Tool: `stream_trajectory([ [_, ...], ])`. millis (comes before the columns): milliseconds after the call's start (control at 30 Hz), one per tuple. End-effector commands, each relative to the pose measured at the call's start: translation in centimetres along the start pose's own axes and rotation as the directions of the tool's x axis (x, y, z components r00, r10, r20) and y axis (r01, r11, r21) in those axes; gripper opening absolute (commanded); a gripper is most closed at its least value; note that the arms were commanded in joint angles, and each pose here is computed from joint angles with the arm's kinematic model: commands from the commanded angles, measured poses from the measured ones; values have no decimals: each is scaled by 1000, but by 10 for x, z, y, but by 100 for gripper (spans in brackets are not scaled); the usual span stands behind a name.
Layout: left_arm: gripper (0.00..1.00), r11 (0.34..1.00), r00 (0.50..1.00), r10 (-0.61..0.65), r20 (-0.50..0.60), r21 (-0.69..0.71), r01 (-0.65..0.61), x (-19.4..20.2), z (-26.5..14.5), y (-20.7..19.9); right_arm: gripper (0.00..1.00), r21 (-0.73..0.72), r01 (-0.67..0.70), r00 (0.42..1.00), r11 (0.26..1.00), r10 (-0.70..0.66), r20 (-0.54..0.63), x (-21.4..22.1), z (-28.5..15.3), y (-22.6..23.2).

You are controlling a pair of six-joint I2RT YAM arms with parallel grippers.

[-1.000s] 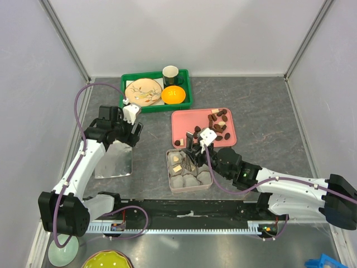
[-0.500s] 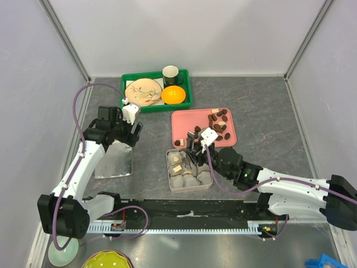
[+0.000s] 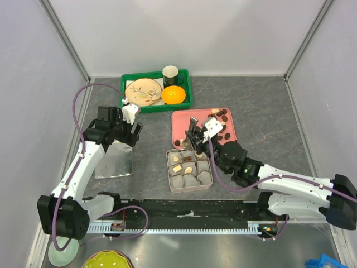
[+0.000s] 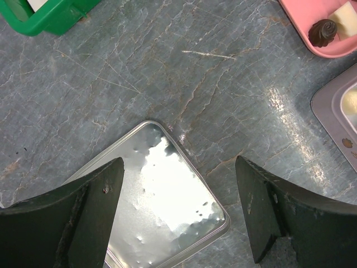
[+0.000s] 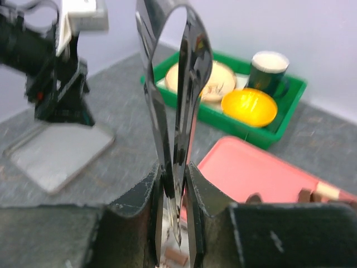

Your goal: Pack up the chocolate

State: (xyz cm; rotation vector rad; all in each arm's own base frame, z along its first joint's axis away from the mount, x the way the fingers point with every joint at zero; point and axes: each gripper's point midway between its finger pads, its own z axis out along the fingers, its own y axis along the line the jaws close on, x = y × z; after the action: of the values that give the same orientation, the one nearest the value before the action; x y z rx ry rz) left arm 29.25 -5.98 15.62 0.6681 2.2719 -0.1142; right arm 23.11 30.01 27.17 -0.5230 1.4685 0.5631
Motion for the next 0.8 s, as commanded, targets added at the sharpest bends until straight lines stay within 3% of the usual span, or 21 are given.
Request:
stream_trajectory([
  [0,88,999,999,37,40,-27,-36,-10,-7,5,18,110,9,987,994,-26,157,-59,20,-20],
  [133,88,998,998,45,35,-38,-44,-8,-8,7,16,183,7,980,983,-43,193,-67,35,-42],
  [367,89,998,998,46,36,-36,-45,-6,-6,6,15,347,42,984,937,-100,150,-39,64,-103],
  [767,92,998,998,54,33,-39,-53,-5,-3,8,21,388,15,991,921,-67,119,2,97,-129],
])
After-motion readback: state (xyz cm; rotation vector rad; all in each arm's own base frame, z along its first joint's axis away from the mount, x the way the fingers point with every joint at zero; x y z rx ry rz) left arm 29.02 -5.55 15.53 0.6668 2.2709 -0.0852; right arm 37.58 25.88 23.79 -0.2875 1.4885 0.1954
